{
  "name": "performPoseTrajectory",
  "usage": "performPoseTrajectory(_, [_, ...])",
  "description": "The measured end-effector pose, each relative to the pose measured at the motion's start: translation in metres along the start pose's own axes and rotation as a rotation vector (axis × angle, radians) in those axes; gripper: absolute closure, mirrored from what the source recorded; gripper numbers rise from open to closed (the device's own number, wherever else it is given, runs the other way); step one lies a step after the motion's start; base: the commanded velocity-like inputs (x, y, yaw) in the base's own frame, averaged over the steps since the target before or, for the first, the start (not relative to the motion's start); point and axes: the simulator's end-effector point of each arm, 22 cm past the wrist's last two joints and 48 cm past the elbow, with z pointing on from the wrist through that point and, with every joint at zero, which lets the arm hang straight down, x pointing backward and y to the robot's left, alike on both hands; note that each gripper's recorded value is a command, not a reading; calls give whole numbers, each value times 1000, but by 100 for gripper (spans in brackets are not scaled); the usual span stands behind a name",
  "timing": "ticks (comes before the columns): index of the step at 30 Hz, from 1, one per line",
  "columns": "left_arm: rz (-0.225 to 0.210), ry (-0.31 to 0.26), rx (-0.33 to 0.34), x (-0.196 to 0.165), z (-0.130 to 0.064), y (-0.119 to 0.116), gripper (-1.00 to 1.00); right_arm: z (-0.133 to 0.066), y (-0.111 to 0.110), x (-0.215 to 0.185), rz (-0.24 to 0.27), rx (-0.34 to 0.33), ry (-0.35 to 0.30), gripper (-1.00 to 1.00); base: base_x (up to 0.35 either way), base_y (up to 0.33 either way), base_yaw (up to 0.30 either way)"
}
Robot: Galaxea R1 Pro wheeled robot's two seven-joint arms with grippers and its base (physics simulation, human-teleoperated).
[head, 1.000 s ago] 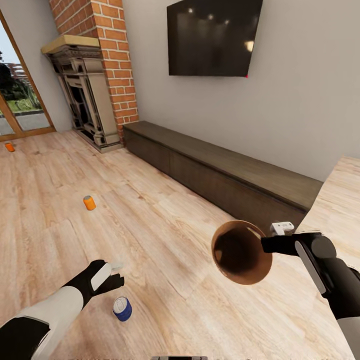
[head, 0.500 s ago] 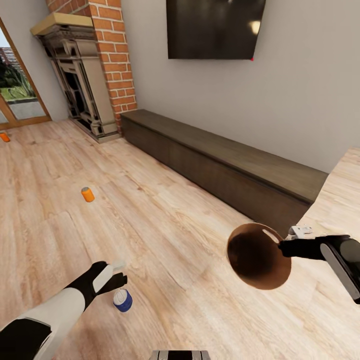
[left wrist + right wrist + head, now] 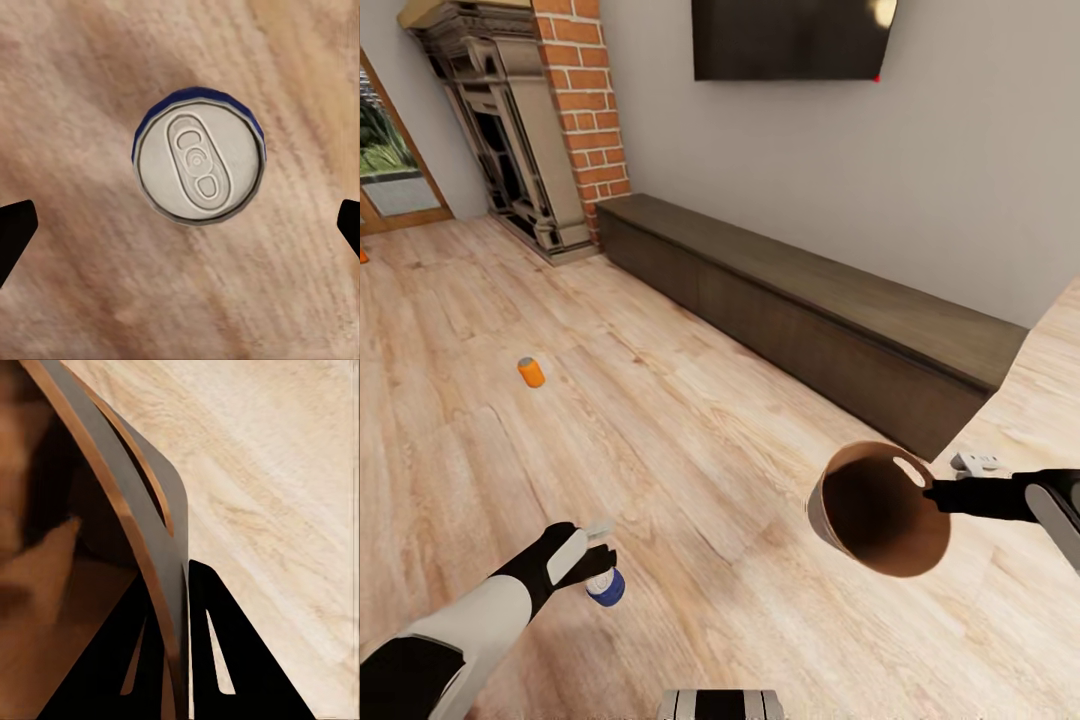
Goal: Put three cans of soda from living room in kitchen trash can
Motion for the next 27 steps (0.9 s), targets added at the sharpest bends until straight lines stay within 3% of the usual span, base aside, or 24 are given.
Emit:
performPoseTrajectory(3, [0,11,-1,4,6,0,-100,1,-13,3,-8,29,12,100,0,0,0])
performPoseTrajectory(8, [-2,11,7,5,13,-6,-100,9,-4,10,27,-27,29,100,0,0,0])
performPoseTrajectory(14, [-6,-20,61,-25,12,-21,-100,21,-12,20,20,-3,57,100,0,0,0])
performPoseTrajectory(27, [-3,17,43,-19,34,-15,-100,44,-15,38,33,-7,106,100,0,0,0])
